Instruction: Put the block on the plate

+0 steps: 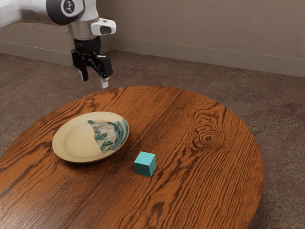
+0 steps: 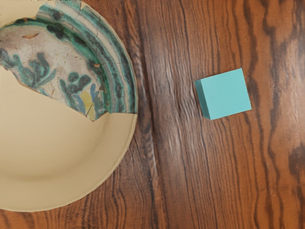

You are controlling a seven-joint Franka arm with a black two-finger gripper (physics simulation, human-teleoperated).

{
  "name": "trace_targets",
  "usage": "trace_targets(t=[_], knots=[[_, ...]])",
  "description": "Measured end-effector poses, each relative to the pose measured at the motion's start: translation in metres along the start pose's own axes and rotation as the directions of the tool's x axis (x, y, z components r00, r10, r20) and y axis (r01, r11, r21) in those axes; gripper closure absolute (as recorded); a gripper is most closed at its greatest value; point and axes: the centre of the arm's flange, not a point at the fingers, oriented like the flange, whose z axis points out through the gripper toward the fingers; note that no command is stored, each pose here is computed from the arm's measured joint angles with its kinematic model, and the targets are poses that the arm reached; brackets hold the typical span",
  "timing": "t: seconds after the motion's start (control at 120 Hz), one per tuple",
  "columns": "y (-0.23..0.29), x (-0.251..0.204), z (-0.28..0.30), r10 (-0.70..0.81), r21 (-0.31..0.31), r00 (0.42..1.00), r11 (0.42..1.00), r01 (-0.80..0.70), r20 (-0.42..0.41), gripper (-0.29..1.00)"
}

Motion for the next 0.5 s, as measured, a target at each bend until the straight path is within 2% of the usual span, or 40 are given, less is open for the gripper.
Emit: trace_targets(t=[0.158, 0.35, 0.5], knots=[[-0.001, 0.009, 0.011, -0.037, -0.002, 0.999, 0.999, 0.037, 0.005, 0.00], [0.045, 0.031, 0.079, -0.010, -0.105, 0.998, 0.994, 0.016, 0.058, 0.00], [0.064, 0.031, 0.129, -0.018, -0.153, 0.996, 0.988, 0.032, 0.090, 0.00]])
